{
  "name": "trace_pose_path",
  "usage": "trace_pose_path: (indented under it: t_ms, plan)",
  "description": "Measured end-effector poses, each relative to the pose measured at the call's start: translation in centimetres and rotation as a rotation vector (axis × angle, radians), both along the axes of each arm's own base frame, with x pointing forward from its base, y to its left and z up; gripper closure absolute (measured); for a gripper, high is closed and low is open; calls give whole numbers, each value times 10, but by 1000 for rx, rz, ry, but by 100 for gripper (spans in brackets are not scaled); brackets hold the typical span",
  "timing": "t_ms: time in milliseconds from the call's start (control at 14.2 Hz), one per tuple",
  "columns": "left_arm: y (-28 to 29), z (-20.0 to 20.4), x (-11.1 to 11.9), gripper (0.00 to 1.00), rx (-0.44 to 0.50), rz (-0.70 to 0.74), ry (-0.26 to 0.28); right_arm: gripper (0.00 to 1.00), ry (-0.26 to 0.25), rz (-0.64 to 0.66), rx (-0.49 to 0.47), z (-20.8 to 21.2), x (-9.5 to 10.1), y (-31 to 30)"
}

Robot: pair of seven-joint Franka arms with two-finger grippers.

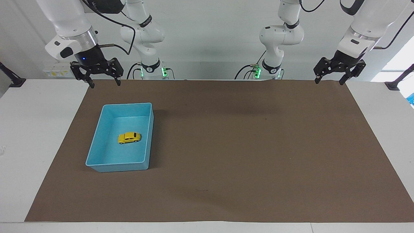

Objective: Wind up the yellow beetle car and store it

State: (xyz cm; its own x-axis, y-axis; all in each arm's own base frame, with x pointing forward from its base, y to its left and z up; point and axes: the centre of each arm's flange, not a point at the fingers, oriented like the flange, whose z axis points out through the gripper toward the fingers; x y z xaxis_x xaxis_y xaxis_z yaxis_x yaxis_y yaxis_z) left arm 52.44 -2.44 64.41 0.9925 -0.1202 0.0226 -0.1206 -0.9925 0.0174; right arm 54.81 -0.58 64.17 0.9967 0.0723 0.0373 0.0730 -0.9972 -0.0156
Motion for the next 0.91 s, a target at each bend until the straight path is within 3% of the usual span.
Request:
trace_pose_path:
  t_ms: [914]
  plan:
    - [0,0,0,0,0,0,0,0,7,-124,5,0,-1,-4]
